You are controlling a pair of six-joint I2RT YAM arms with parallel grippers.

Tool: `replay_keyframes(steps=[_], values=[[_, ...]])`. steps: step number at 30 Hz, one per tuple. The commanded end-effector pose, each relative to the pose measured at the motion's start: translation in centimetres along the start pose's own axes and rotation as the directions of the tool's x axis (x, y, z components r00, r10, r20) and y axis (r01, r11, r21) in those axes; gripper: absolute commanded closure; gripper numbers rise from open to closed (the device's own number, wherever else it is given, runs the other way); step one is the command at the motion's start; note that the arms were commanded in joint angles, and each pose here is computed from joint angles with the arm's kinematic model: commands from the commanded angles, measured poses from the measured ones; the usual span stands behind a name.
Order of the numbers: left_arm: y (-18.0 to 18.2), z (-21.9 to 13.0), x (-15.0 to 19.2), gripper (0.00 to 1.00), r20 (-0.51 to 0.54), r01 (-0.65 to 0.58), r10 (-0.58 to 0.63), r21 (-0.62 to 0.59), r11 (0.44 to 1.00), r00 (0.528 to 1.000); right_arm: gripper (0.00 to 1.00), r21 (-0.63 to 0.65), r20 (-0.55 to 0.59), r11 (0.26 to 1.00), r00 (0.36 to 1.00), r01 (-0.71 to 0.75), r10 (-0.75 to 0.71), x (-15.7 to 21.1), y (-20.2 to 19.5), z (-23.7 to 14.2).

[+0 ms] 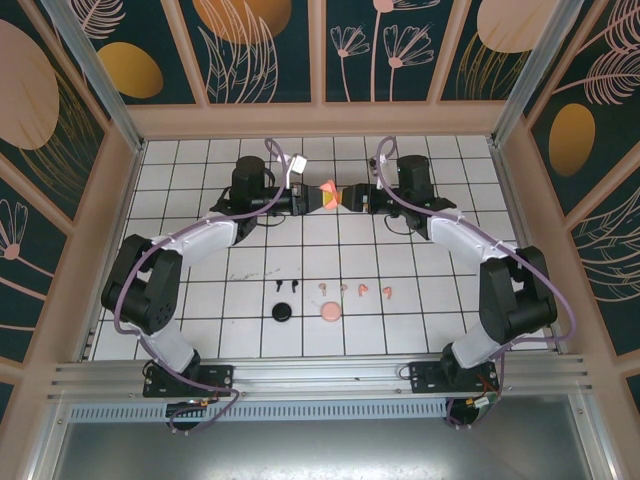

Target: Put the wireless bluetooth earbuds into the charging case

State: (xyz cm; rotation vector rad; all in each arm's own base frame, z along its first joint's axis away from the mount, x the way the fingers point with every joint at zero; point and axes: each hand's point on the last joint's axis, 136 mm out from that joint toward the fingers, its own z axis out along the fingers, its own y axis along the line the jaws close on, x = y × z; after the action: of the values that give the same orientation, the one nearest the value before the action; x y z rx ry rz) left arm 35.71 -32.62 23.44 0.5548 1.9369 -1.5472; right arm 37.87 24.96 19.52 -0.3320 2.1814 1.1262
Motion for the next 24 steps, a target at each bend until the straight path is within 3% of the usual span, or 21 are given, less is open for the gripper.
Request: replay_keyframes(steps=[1,8,16,24], values=[[-3.6,-0.7,-1.4,1.00,0.022,-0.106,0.105,0.079,0.991,0.994,0.36,0.017,0.036,1.000,0.999,-0.014,0.013,-0.7,-0.5,-1.2],[-4.2,-0.8,-1.5,1.00,0.029,-0.114,0.112,0.099,0.988,0.993,0.38,-0.128,0.024,0.992,1.000,0.011,-0.008,0.5,3.2,-3.6],[-4.6,-1.0,-1.8,1.00,0.065,-0.122,0.115,0.118,0.986,0.991,0.42,-0.247,0.062,0.968,0.997,-0.036,0.053,-0.6,5.4,-4.1],[-4.7,-0.9,-1.7,1.00,0.073,-0.123,0.114,0.124,0.985,0.991,0.46,-0.278,0.069,0.959,0.995,-0.049,0.071,-1.3,6.0,-4.0]])
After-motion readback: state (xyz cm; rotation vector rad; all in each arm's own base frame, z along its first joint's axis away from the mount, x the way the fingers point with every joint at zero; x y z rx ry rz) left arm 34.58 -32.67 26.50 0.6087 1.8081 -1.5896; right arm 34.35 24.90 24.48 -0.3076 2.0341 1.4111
